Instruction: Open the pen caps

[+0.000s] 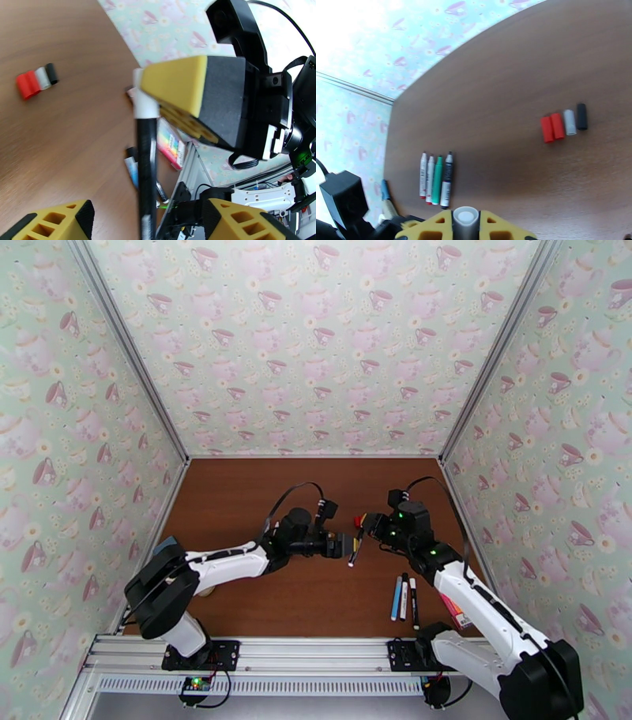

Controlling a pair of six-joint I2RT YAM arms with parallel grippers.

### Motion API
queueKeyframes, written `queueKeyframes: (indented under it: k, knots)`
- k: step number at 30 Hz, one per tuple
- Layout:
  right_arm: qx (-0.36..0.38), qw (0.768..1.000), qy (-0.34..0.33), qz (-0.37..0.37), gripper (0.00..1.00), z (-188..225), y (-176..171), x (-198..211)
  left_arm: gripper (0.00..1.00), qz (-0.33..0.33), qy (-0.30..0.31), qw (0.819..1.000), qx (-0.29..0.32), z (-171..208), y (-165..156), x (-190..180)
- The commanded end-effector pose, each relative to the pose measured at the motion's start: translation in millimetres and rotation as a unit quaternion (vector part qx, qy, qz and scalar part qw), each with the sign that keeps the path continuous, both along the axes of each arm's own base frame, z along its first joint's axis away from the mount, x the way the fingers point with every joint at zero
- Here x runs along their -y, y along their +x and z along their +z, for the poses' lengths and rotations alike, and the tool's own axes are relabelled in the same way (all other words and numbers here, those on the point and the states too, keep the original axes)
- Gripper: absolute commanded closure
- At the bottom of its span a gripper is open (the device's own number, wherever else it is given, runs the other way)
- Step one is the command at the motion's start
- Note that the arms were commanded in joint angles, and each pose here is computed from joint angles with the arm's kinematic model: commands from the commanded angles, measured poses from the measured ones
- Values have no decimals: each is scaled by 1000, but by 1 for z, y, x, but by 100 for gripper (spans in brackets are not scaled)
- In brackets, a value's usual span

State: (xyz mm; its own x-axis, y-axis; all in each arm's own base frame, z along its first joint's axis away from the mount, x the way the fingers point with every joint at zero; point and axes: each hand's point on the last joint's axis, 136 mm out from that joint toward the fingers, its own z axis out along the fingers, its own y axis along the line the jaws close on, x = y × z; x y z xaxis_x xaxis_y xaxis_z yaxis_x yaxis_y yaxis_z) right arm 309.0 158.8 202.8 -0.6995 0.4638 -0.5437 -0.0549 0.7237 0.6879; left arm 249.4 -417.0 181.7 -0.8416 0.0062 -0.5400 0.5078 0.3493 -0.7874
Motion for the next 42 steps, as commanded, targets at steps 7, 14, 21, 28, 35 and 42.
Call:
queueKeyframes:
  k: [7,14,21,28,35,42]
  knots:
    - [41,996,74,19,87,37,2,-16,42,-2,2,1000,1,0,6,14]
    - [41,996,80,28,87,36,1,-22,67,-4,9,1000,15,-1,5,12]
    - [33,996,76,20,87,31,0,-20,88,0,30,999,39,-4,5,4]
    - [26,996,68,54,71,32,-6,-27,99,-20,61,995,80,-15,-4,-6]
    - [11,991,62,115,61,35,-15,-39,99,-49,107,986,117,-26,-20,-13]
    - [-1,989,69,131,60,30,-16,-45,99,-52,109,985,125,-24,-24,-11]
